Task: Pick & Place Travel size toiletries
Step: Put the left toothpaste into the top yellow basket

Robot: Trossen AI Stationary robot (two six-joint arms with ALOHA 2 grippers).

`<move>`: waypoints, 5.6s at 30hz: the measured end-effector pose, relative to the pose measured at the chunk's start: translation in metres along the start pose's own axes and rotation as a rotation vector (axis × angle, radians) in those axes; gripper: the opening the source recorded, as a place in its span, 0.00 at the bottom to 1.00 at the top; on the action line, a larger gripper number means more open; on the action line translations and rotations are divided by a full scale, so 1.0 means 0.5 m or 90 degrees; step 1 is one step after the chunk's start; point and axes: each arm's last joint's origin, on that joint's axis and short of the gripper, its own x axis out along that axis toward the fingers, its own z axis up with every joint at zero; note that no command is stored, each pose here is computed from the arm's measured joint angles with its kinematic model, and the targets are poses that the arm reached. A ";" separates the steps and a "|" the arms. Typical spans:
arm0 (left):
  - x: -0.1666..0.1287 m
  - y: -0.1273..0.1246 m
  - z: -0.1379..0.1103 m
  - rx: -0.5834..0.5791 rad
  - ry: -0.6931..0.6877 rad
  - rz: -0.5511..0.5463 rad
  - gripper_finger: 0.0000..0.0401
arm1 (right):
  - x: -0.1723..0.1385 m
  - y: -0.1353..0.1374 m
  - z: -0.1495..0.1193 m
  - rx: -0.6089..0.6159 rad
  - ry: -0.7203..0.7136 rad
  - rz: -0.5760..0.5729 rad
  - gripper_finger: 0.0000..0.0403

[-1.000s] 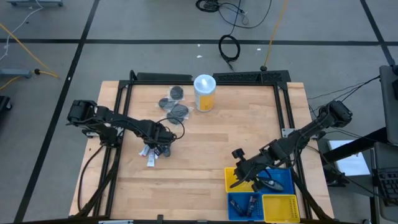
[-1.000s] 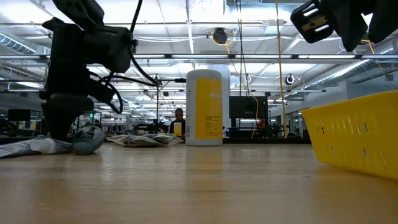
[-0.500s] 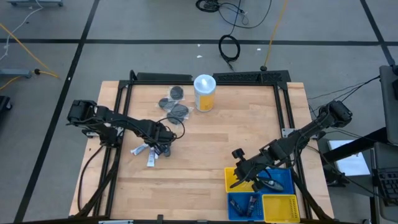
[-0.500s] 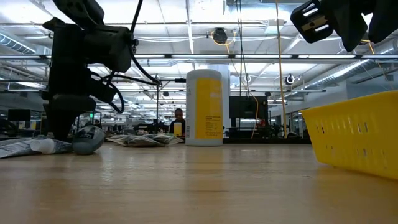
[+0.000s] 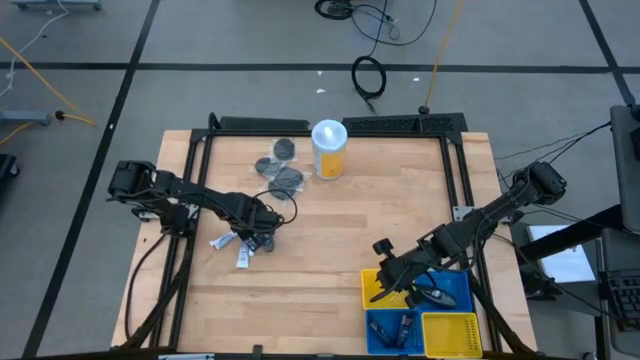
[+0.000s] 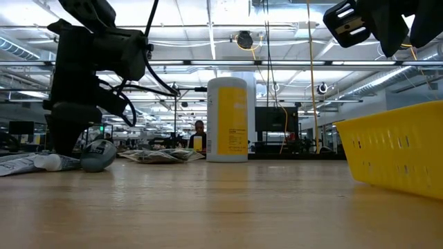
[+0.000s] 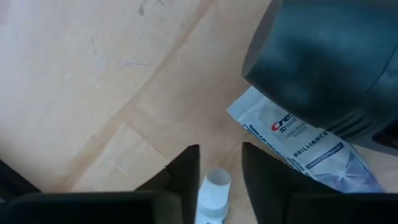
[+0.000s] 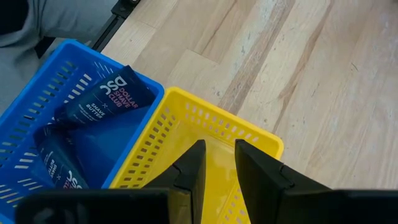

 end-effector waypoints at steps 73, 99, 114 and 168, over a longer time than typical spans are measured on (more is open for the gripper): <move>-0.122 0.001 -0.050 0.109 -0.337 -0.274 0.17 | 0.018 -0.022 -0.017 0.006 -0.019 -0.034 0.19; -0.289 -0.069 -0.038 0.394 -0.923 -0.517 0.17 | -0.002 -0.114 0.043 -0.019 -0.231 -0.135 0.19; -0.290 -0.137 -0.024 0.588 -1.091 -0.619 0.17 | -0.030 -0.153 0.078 -0.080 -0.395 -0.057 0.19; -0.293 -0.202 0.078 0.725 -1.195 -0.552 0.17 | 0.019 -0.184 0.048 -0.070 -0.510 0.011 0.30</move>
